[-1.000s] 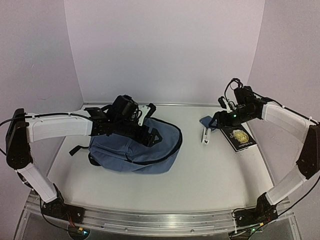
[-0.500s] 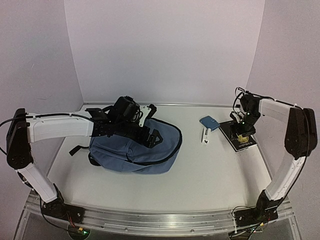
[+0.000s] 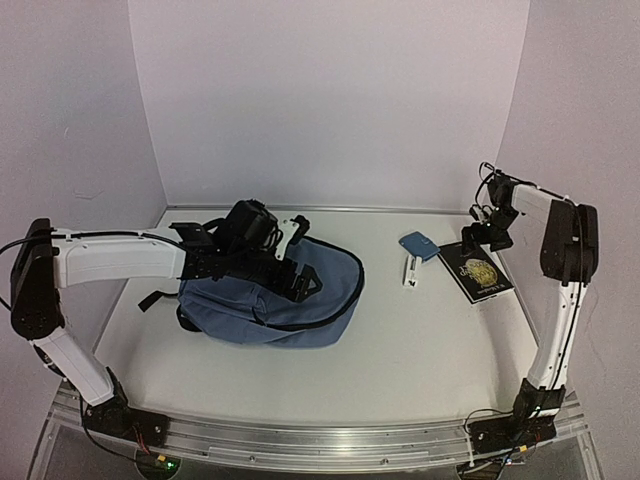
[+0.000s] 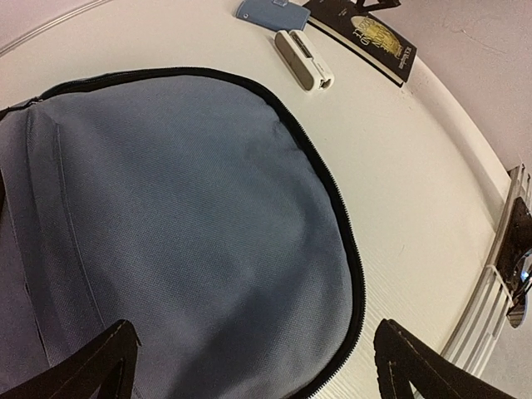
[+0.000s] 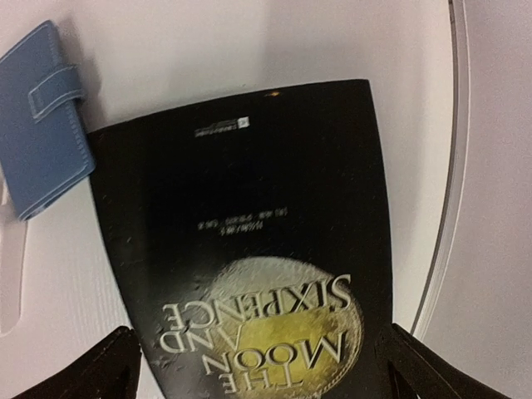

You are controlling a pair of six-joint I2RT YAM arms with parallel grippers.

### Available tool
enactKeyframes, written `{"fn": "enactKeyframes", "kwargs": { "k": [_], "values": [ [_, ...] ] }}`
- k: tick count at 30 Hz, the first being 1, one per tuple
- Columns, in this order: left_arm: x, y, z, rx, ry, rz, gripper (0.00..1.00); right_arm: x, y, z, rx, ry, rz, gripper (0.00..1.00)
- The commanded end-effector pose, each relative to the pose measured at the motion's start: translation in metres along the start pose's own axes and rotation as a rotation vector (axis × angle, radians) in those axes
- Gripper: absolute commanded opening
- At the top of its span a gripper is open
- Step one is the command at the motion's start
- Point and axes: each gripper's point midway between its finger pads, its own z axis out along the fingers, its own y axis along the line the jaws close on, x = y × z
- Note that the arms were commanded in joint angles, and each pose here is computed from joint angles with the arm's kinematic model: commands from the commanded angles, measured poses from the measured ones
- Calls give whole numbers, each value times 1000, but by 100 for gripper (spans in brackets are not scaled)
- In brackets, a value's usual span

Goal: Pack the student bag
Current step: Move the book to the center of the board.

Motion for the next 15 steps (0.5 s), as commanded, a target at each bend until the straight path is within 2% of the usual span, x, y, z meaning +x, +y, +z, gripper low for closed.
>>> {"fn": "enactKeyframes", "kwargs": {
  "k": [1, 15],
  "values": [
    [-20, -8, -21, 19, -84, -9, 100, -8, -5, 15, -30, 12, 23, 98],
    [-22, -9, -26, 20, -89, -6, 100, -8, -19, 51, -79, 39, 20, 98]
  ]
}}
